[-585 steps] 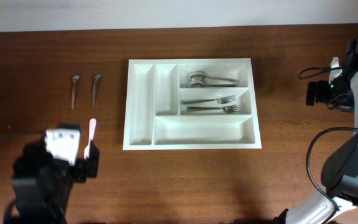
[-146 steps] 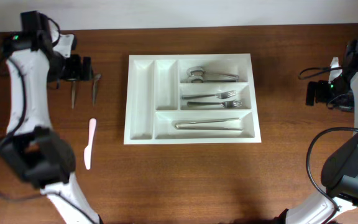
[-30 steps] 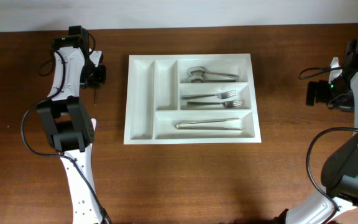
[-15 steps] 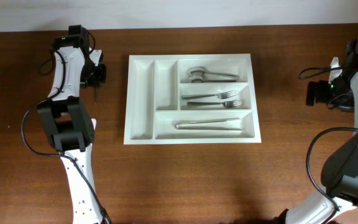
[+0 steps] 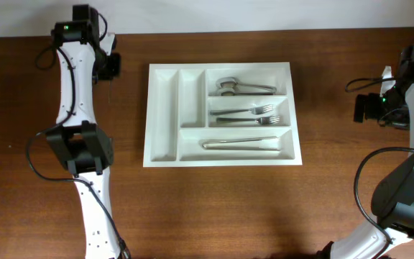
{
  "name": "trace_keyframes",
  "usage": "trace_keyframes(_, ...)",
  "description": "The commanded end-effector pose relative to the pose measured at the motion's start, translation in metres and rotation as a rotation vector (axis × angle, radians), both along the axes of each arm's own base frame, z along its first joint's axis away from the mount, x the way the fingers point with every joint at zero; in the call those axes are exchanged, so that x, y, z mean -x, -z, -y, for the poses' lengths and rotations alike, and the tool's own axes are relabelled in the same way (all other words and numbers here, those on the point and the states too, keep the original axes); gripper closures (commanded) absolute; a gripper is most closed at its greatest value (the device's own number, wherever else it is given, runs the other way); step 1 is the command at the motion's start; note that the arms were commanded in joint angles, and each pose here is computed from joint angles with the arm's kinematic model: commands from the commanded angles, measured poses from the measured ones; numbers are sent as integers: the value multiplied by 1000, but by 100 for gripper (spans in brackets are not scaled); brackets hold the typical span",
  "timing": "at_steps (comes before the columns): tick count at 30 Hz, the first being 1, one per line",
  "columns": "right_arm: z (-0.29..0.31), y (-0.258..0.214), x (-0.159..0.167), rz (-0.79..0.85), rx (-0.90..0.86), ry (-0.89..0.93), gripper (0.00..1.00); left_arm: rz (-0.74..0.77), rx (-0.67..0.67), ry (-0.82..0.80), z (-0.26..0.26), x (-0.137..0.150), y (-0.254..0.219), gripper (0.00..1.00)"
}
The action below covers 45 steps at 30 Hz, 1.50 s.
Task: Pack container
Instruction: 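Carry the spoon into the tray's left compartment with the left gripper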
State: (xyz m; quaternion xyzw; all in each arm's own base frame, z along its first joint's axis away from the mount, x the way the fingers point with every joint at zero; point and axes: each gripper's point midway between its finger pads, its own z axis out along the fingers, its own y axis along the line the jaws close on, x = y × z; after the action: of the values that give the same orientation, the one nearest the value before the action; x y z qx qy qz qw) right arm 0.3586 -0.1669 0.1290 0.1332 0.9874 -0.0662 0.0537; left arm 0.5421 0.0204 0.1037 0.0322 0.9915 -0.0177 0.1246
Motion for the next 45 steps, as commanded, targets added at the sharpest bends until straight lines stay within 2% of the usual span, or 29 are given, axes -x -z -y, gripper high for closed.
trace_keyframes(1, 0, -3, 0, 5, 10, 1, 1, 50, 107, 64, 45, 2, -30, 98)
trace_keyframes(8, 0, -3, 0, 5, 10, 1, 1, 34, 166, 80, 103, 24, -57, 98)
trace_keyframes(21, 0, -3, 0, 5, 10, 1, 1, -35, 256, 79, 153, 38, -50, 98)
trace_keyframes(33, 0, -3, 0, 5, 10, 1, 1, -334, 198, 23, 144, 75, 27, 98)
trace_keyframes(38, 0, -3, 0, 5, 10, 1, 1, -361, 101, 9, 128, 79, 40, 98)
trace_keyframes(43, 0, -3, 0, 5, 10, 1, 1, -360, 97, 9, 127, 79, 40, 98)
trace_keyframes(45, 0, -3, 0, 5, 10, 1, 1, -360, 97, 9, 127, 79, 40, 91)
